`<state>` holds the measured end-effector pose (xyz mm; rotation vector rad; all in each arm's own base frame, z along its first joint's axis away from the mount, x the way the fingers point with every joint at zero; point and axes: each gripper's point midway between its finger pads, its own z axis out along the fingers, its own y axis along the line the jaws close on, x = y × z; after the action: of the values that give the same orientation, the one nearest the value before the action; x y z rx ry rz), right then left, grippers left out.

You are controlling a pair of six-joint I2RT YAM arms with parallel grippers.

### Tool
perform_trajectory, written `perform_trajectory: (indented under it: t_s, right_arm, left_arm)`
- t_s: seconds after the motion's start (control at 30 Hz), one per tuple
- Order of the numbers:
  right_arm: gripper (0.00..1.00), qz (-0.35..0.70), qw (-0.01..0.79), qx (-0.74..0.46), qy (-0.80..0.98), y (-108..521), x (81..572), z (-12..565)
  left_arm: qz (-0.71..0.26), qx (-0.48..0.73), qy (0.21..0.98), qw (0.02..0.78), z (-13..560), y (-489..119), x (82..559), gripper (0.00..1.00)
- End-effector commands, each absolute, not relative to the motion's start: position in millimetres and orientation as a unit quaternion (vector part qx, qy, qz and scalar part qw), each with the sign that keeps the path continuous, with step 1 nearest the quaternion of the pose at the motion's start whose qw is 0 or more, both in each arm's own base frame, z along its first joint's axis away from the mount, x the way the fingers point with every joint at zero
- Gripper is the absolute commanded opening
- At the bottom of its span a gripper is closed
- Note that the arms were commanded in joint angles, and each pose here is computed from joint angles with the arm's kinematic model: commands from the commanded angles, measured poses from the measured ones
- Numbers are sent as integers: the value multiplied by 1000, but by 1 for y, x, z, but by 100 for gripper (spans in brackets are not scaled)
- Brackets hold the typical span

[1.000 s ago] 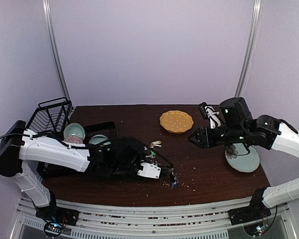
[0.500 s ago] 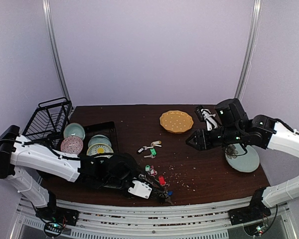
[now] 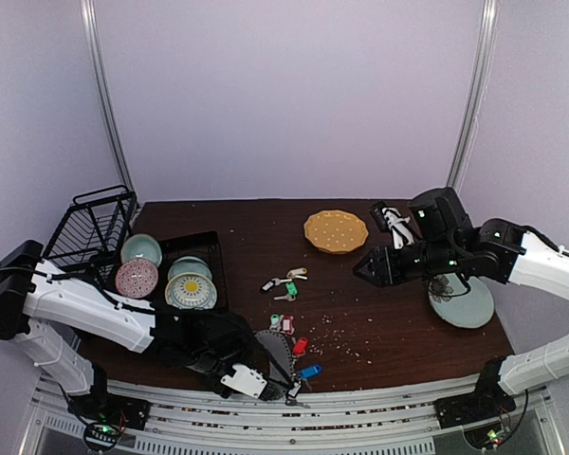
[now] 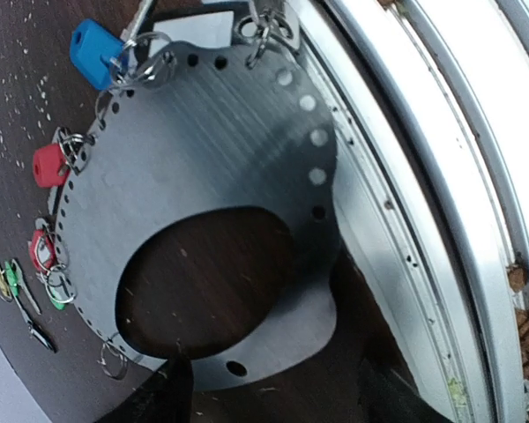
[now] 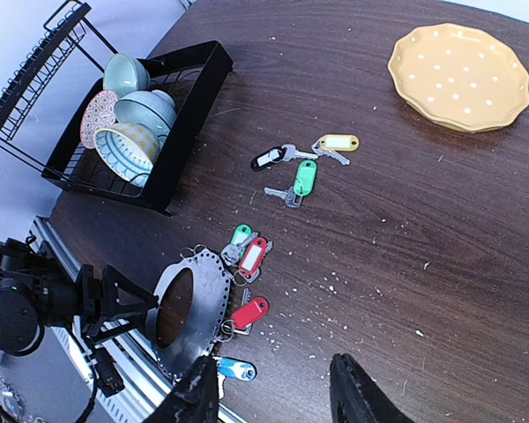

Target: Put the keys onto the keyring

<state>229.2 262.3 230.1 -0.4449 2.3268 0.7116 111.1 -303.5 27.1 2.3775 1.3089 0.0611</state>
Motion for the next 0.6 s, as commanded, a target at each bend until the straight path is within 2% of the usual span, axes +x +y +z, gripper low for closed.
perform_trajectory:
  t_s: [0.0,0.23,0.37,0.43,0.57]
  right_arm:
    - [46,263,330,-166,891,257,231,229]
    - [47,247,334,-145,898,243,240,223]
    - [51,230,356,-107,899,219,252,224]
    - [56,222,372,-80,898,203,259,221]
    - [78,171,429,16,887,147,287,219]
  left_arm:
    - [33,837,506,207,39,-286,110,68]
    - [20,777,534,333,101,-301,129,74]
    - [18,681,594,428,152,-313,163,76]
    - [3,598,643,478,183,-314,189,77]
    - [-71,373,744,550,241,-282,250,81]
